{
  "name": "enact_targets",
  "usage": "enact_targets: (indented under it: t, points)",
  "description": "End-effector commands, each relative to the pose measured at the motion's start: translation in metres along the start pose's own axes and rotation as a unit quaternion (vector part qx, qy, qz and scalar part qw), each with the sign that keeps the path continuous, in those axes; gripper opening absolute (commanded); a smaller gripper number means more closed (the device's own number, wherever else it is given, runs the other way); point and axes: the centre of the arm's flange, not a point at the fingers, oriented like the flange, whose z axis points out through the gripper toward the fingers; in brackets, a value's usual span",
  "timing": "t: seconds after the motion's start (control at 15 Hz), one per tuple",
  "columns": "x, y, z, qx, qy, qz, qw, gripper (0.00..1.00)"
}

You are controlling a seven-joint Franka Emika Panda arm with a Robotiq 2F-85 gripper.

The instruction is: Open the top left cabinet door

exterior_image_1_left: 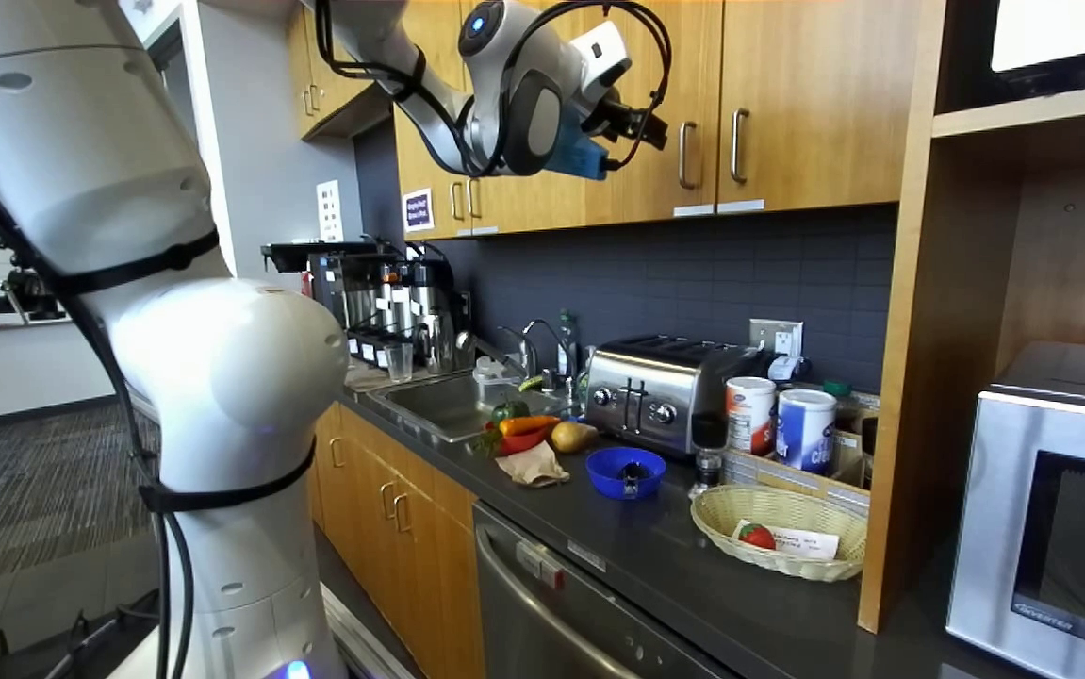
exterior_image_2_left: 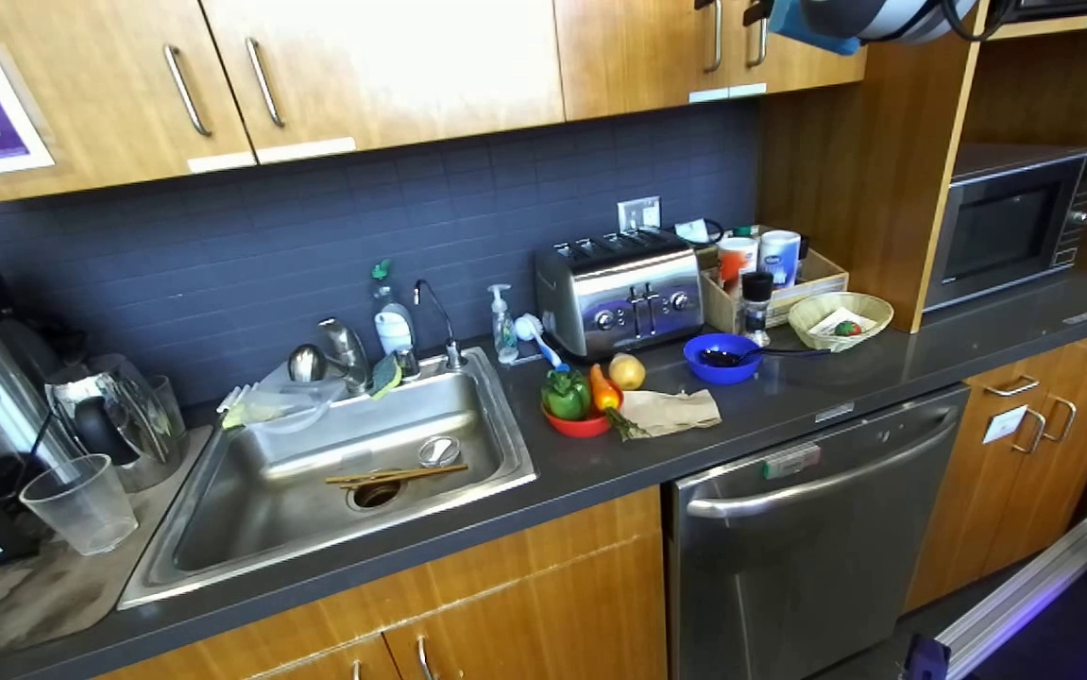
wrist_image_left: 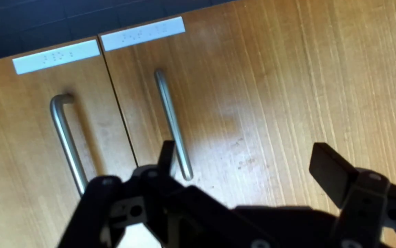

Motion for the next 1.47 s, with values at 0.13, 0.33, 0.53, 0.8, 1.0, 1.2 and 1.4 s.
enact_targets:
  t: [0.13,0.33,0.53,0.8,1.0,1.2,1.4]
  points:
    - [0.011,0.007,0.015,0.007,0.030,0.022,0.9993,1.00]
    - [0.011,0.012,0.026,-0.003,0.025,0.028,0.9993,1.00]
    - [0.000,0.018,0.035,-0.012,0.010,0.029,0.9995,1.00]
    - [-0.011,0.021,0.045,-0.012,0.004,0.028,0.9995,1.00]
    - [-0.006,0.021,0.053,-0.010,0.012,0.026,0.9995,1.00]
    - [0.000,0.022,0.062,-0.014,0.016,0.025,0.9995,1.00]
    - [-0.001,0.027,0.073,-0.022,0.012,0.025,0.9994,1.00]
